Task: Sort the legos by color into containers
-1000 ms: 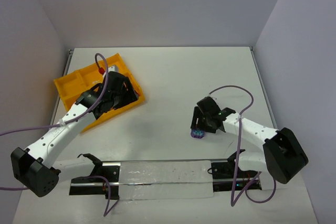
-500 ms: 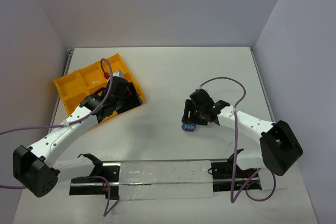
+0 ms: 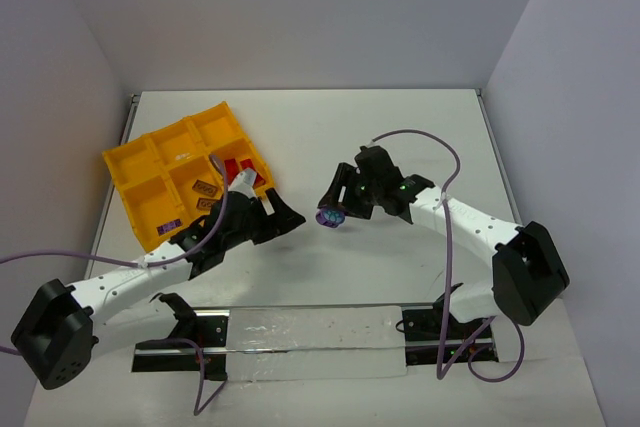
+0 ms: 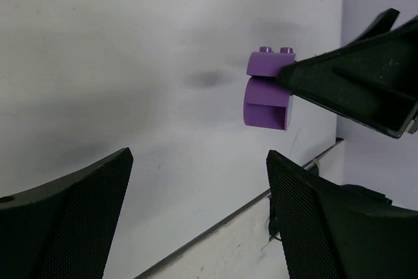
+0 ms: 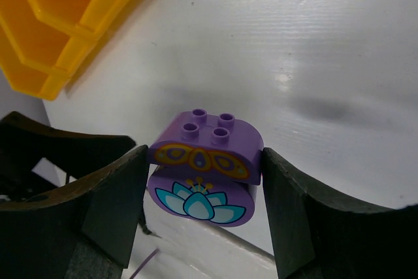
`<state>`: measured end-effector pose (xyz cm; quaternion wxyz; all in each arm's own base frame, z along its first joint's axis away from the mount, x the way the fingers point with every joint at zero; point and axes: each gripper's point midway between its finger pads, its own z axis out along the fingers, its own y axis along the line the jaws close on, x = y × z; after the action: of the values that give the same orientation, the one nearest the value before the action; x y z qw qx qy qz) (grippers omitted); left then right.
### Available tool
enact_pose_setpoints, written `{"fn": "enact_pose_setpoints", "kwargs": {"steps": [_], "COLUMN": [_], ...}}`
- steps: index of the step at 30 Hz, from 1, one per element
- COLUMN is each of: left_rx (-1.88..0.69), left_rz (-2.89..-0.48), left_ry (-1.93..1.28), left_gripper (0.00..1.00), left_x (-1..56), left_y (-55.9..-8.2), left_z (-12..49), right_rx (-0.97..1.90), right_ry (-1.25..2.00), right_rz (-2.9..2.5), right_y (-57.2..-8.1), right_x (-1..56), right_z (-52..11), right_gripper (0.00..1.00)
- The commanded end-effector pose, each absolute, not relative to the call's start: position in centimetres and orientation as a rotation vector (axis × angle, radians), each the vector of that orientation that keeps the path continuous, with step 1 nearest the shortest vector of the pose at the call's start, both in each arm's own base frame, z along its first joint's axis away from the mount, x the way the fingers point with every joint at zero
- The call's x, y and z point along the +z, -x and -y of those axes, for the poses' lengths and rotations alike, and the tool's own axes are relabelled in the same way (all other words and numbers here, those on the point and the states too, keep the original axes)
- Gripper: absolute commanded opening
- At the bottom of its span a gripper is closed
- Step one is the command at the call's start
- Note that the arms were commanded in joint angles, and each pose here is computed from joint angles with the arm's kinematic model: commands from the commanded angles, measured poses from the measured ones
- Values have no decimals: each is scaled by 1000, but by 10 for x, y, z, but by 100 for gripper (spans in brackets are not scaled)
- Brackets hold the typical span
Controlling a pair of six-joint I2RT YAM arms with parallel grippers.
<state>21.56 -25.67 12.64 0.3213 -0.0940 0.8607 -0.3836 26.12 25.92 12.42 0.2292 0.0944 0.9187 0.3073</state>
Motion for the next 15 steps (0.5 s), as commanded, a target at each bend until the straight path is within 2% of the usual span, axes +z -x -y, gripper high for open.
{"fn": "enact_pose_setpoints", "kwargs": {"steps": [1,15], "left_rx": [-1258,-1405], "left_rz": [-2034,-2028], "left_ry": [245,142], "left_gripper": [91,88], "left_x": [171,174], "left_y": [-221,-208], "left_z": [281,317], "right_rx": [997,1027], "right_ry": [-254,-236], "right_rz": [-2449,-2434], "right_y": [-271,-271], "right_x": [158,168], "right_z": [-282,-286], "right_gripper": [25,26]}}
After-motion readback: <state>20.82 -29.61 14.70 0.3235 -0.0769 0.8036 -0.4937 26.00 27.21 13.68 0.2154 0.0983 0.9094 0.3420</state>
